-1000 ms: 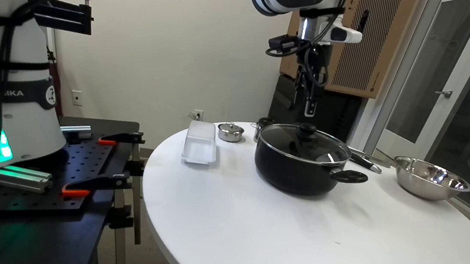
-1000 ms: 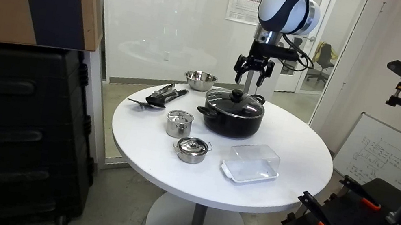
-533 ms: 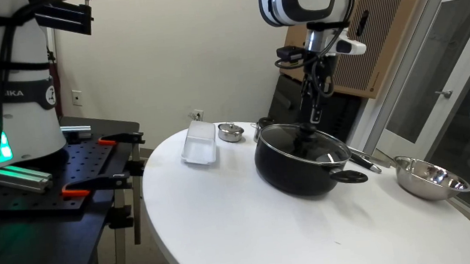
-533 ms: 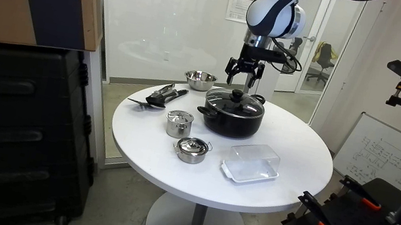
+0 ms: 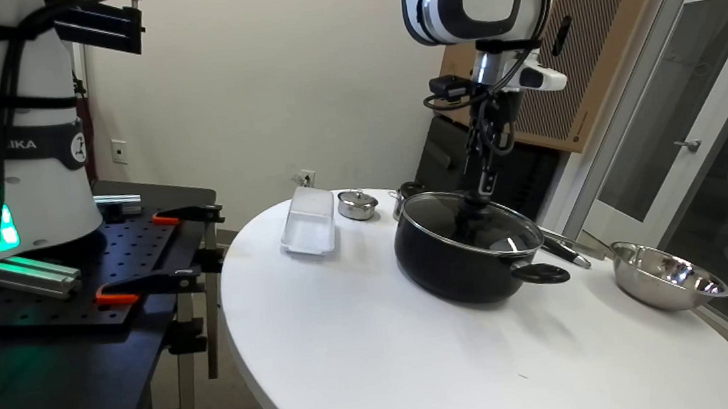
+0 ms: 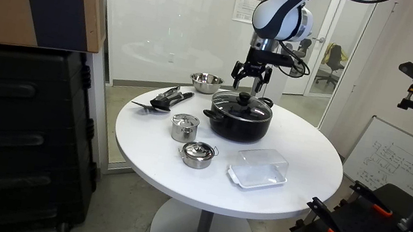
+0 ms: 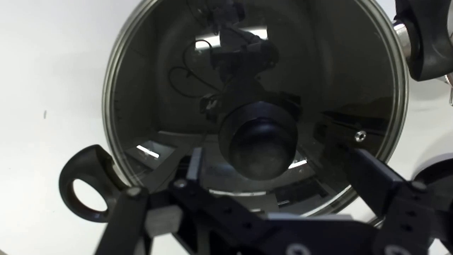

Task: Put the silver lid on the small pot, take the glass lid off the large pot, then put the silver lid from the smallest pot on the table

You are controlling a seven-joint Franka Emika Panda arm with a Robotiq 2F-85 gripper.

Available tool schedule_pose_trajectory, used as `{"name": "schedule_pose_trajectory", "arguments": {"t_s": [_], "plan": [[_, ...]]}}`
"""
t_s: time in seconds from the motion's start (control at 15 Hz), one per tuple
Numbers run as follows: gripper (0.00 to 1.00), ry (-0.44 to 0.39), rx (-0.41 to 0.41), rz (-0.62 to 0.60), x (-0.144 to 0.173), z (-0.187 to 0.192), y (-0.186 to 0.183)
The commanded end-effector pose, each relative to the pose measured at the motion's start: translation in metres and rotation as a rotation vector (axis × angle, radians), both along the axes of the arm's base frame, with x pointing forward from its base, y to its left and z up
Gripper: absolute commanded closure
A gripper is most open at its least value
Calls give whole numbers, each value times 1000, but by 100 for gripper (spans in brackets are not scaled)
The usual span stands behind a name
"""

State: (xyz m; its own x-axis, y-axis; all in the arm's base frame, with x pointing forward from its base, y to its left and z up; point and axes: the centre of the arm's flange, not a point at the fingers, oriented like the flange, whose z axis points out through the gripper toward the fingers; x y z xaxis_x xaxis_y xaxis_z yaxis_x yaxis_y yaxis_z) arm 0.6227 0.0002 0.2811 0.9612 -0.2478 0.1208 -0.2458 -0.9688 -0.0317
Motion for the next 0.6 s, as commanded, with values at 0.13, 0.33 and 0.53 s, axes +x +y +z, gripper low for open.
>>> {"name": "schedule_pose_trajectory", "arguments": {"t_s": [0.13,0.33,0.53], "plan": [[0,26,3,-39,2,-1,-1],[10,37,2,-47,2,-5,-2],[14,47,2,-53,2,-9,-4]]}}
